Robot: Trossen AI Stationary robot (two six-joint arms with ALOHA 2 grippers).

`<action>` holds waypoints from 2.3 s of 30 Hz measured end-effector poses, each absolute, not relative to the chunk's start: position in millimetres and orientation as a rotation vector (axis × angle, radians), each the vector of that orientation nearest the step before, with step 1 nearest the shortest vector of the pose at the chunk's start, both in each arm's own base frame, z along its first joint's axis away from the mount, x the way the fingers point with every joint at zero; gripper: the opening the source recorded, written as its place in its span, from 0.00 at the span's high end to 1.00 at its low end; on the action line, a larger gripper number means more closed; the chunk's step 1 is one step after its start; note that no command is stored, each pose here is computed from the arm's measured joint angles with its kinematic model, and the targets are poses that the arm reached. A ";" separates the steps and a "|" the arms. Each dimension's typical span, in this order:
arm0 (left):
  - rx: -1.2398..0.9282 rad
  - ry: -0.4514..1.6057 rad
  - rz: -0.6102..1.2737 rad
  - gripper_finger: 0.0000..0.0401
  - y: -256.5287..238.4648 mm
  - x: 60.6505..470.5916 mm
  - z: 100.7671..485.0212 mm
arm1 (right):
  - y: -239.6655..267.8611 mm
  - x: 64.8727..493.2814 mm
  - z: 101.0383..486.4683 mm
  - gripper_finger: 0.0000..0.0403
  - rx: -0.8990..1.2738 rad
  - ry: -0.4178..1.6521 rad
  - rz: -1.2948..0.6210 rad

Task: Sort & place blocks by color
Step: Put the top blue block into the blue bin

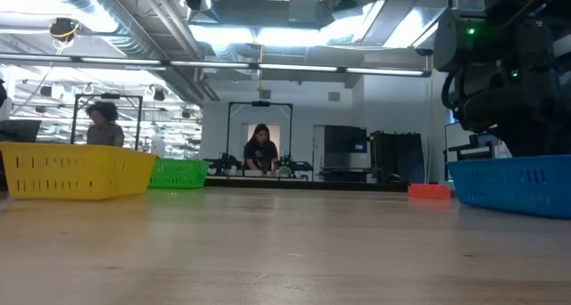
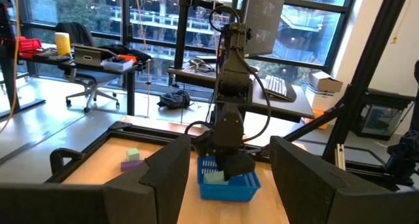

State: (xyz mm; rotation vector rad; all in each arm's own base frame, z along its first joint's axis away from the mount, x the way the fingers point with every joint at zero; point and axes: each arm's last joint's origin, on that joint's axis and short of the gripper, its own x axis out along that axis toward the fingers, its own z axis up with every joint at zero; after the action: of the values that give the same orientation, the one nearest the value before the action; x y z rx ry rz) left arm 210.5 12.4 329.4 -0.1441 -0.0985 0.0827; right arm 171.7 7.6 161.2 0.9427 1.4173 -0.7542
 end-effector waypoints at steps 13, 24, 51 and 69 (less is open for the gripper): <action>-0.182 -0.117 0.064 0.50 12.3 204.2 334.0 | 4.3 178.9 249.7 0.54 0.813 1.215 -0.594; -0.303 -0.191 -0.004 0.50 23.9 176.7 350.0 | -11.3 190.6 317.5 0.53 0.579 0.400 -0.394; -0.313 -0.246 0.103 0.50 28.8 167.2 355.5 | -15.6 175.3 292.5 0.53 0.459 -0.043 -0.286; -0.313 -0.246 0.102 0.50 28.8 167.3 355.3 | -21.3 187.4 284.6 0.31 0.755 0.254 -0.440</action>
State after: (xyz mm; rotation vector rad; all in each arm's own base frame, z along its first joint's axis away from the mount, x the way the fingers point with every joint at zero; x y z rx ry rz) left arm 167.3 28.8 355.3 -0.3129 -0.2458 0.1019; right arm 187.4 -21.3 284.6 0.7548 0.2543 -0.4404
